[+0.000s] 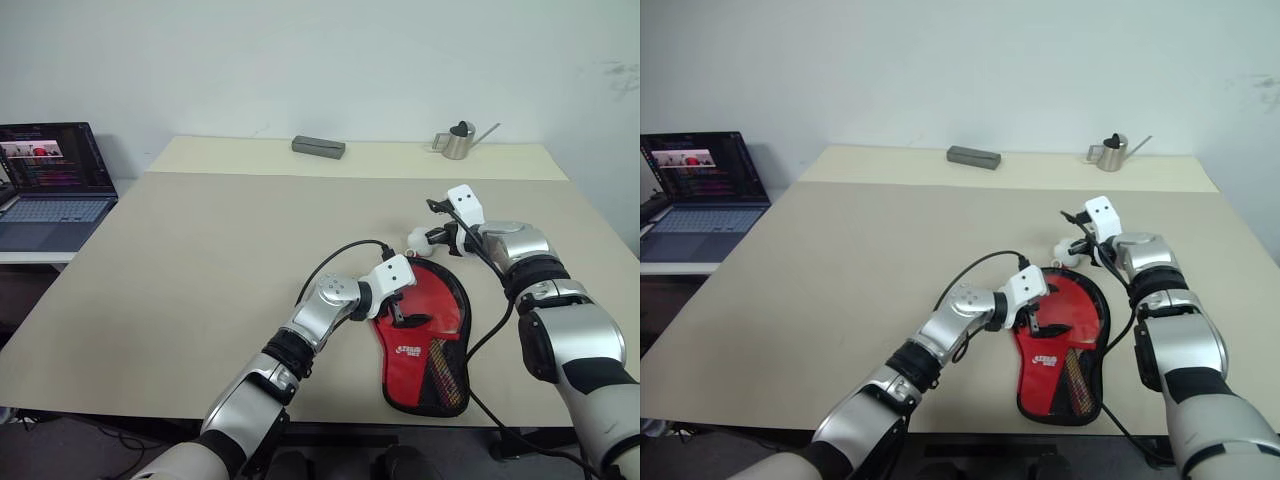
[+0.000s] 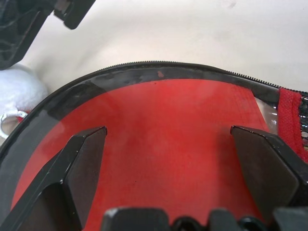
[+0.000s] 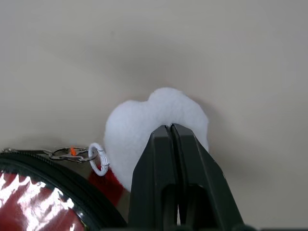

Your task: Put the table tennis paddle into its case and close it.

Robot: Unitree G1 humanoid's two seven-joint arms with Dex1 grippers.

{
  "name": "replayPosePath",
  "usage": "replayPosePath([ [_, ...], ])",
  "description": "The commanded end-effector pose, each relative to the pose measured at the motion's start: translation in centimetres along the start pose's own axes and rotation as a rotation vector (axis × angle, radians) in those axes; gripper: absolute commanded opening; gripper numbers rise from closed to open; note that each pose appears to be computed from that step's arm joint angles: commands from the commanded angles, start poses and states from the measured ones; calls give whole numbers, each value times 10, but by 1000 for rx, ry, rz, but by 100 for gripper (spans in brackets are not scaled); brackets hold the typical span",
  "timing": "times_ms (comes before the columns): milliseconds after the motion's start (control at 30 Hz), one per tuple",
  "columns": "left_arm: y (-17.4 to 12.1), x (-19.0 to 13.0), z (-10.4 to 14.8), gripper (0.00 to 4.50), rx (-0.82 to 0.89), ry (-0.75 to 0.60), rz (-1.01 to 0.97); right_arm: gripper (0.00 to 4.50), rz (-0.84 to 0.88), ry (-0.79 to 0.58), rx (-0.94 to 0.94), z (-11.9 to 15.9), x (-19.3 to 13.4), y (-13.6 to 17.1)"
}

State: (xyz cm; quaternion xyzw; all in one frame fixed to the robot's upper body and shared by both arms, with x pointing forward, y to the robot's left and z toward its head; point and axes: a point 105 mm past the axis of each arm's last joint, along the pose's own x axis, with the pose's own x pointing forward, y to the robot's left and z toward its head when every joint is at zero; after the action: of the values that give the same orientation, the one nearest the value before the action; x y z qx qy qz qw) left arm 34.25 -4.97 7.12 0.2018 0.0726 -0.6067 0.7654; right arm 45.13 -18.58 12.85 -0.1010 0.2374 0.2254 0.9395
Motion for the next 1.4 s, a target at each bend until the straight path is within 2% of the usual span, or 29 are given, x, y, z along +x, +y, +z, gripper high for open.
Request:
replayPosePath([
  [33, -37, 2, -72, 450, -91, 252, -104, 4, 2, -33, -15, 12, -6, -3],
  [167, -37, 2, -71, 450, -89, 252, -106, 4, 46, -71, 57, 20, -6, 4],
  [267, -37, 1, -71, 450, -88, 253, -106, 61, 61, -109, 121, 29, -7, 6],
  [633, -36, 1, -72, 450, -90, 253, -99, 441, 63, -154, 211, 43, -8, 7],
  [1100, -35, 0, -73, 450, -90, 256, -94, 446, -76, -119, 302, 28, 8, 5],
  [1400, -35, 0, -73, 450, -93, 255, -89, 446, -57, -75, 309, 17, 16, 16],
])
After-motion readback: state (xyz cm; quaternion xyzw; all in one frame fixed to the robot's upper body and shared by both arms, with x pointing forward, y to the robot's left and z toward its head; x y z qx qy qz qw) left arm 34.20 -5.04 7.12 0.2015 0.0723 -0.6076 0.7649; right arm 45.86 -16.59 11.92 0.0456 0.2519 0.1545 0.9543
